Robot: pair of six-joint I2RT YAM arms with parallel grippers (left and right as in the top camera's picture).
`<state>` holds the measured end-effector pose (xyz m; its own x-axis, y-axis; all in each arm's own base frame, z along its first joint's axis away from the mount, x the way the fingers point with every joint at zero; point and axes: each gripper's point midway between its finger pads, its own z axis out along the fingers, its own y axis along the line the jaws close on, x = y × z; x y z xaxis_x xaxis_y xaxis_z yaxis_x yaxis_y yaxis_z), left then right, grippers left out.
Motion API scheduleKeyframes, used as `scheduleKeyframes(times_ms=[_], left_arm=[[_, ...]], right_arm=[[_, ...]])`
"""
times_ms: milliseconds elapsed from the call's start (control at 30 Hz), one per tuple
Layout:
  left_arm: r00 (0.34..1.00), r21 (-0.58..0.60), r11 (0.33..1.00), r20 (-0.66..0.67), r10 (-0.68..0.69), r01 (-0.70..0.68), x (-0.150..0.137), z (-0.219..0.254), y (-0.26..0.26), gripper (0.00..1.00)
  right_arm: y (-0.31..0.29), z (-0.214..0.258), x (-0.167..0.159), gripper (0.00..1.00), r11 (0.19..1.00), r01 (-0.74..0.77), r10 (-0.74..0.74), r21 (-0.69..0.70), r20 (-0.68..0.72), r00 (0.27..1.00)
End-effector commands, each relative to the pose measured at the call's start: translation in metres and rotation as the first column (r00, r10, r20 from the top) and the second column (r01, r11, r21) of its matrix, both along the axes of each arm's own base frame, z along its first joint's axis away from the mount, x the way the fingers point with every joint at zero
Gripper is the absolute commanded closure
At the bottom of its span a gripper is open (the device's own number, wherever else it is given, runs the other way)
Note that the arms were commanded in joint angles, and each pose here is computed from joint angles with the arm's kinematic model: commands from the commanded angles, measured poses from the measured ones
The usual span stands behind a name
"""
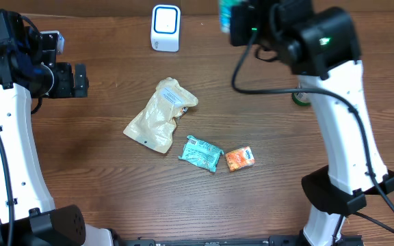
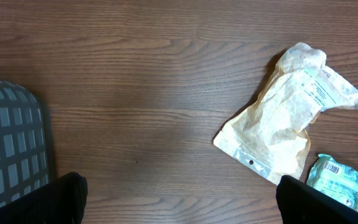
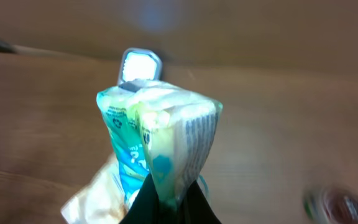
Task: Scan the item barcode
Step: 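Carry the pack right and release it beside the jar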
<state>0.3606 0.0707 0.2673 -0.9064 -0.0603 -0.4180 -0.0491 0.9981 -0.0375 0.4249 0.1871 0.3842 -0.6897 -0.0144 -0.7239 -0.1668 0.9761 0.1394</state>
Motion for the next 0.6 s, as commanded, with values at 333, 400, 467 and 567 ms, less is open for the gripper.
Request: scheduleKeyframes(times_ms=[333, 400, 467, 567], left_arm=[[0.999, 0.007, 0.999, -0.007, -0.032, 0.032, 0.001, -0.002, -0.004, 0.00], [0.999, 0.007, 0.999, -0.007, -0.032, 0.032, 0.002, -0.002, -0.004, 0.00], [0.999, 0.007, 0.999, -0.007, -0.032, 0.032, 0.001, -0.002, -0.004, 0.00], [0.999, 0.007, 0.999, -0.007, -0.032, 0.032, 0.001, -0.002, -0.004, 0.00]], right_arm=[[-0.157, -0.087, -0.004, 0.96, 0.840, 0.542, -0.495, -0.007, -0.417, 0.762], [-0.174, -0.101, -0.006, 0.96, 0.797, 0.604, -0.533, -0.003, -0.472, 0.702], [-0.187, -0.115, -0.009, 0.96, 0.769, 0.639, -0.542, 0.001, -0.530, 0.653], [-0.204, -0.137, -0.017, 0.96, 0.731, 0.683, -0.540, -0.002, -0.614, 0.576]])
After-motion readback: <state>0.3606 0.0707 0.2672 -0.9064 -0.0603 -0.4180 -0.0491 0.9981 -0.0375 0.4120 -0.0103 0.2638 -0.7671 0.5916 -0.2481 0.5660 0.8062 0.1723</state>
